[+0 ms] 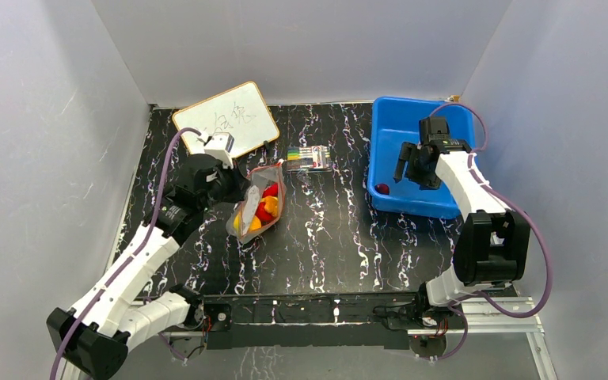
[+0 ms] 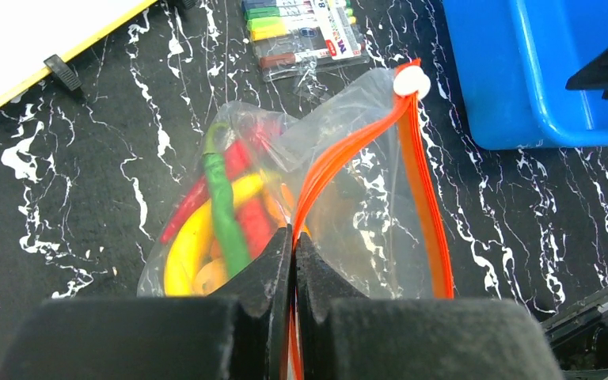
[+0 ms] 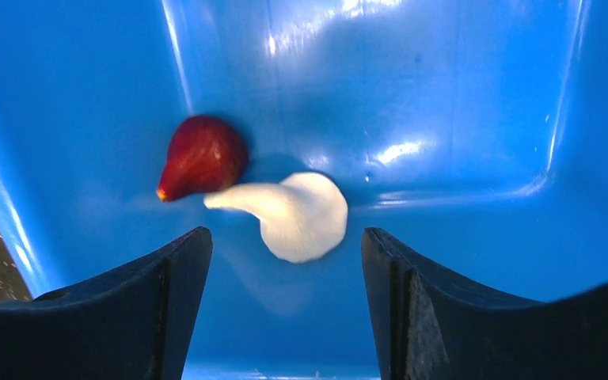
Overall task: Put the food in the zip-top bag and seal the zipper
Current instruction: Pick up the fake vegetable from the bin.
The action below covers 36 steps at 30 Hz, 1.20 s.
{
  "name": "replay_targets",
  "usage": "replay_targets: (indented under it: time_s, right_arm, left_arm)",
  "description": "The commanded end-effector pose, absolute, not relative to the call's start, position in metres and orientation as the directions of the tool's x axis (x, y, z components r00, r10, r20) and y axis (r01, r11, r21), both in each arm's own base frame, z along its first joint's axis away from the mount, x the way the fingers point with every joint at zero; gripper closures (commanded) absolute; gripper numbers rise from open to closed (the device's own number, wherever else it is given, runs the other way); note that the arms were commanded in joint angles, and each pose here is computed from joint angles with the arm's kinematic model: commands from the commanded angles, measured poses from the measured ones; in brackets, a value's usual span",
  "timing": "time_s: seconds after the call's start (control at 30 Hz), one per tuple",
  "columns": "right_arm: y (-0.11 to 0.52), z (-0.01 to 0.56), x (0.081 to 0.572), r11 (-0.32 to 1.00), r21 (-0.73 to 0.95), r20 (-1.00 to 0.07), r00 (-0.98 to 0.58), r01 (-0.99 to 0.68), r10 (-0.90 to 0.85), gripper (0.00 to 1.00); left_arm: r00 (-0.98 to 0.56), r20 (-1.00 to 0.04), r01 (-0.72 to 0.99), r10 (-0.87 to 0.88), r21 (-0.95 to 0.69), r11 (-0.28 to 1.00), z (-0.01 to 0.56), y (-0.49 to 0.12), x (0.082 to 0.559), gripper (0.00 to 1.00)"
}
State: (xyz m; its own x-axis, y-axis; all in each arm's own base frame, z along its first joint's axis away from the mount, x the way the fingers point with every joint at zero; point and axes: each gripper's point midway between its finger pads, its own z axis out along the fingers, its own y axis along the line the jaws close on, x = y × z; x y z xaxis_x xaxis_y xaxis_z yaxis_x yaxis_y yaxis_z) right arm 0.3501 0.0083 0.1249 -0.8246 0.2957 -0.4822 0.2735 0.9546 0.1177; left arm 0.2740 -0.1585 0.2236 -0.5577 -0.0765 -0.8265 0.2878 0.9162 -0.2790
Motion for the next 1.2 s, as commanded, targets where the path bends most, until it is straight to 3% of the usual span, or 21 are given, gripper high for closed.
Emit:
replay_targets:
  time_s: [0.0, 0.3, 0.5, 0.63, 0.8, 0.93, 1.07, 1.17]
  right_arm:
    - [0.009, 0.124, 0.327, 0.970, 0.088, -0.429, -0.871, 0.225, 0.241, 0.31]
    - [0.008, 0.133, 0.340, 0.989, 0.052, -0.373, -0.916, 0.139, 0.148, 0.28]
    - [0.004, 0.099, 0.347, 0.994, 0.018, -0.339, -0.935, 0.107, 0.107, 0.27]
    - [0.018, 0.093, 0.353, 0.994, 0.095, -0.342, -0.936, 0.054, 0.084, 0.26]
    - [0.033, 0.070, 0.342, 0.985, 0.172, -0.257, -0.964, 0.018, 0.063, 0.25]
    - [0.016, 0.043, 0.333, 0.996, 0.070, -0.194, -0.978, 0.061, 0.073, 0.25]
    - [0.013, 0.031, 0.336, 0.996, 0.051, -0.174, -0.981, 0.072, 0.080, 0.29]
    - [0.008, 0.032, 0.342, 0.996, 0.026, -0.189, -0.978, 0.084, 0.088, 0.42]
  left_arm:
    - [-0.591, -0.802, 0.251, -0.085, -0.283, 0.926, 0.228, -0.153, 0.266, 1.00]
    - [-0.534, -0.842, 0.348, -0.077, -0.302, 0.888, 0.218, -0.166, 0.267, 1.00]
    - [-0.477, -0.874, 0.446, -0.095, -0.333, 0.831, 0.221, -0.182, 0.265, 1.00]
    - [-0.430, -0.898, 0.485, -0.096, -0.319, 0.814, 0.217, -0.184, 0.264, 1.00]
    - [-0.457, -0.889, 0.481, -0.037, -0.282, 0.830, 0.202, -0.182, 0.265, 1.00]
    - [-0.481, -0.875, 0.470, -0.055, -0.310, 0.826, 0.197, -0.184, 0.264, 1.00]
    - [-0.470, -0.879, 0.454, -0.078, -0.316, 0.833, 0.199, -0.181, 0.264, 1.00]
    - [-0.474, -0.879, 0.455, -0.063, -0.306, 0.837, 0.200, -0.180, 0.265, 1.00]
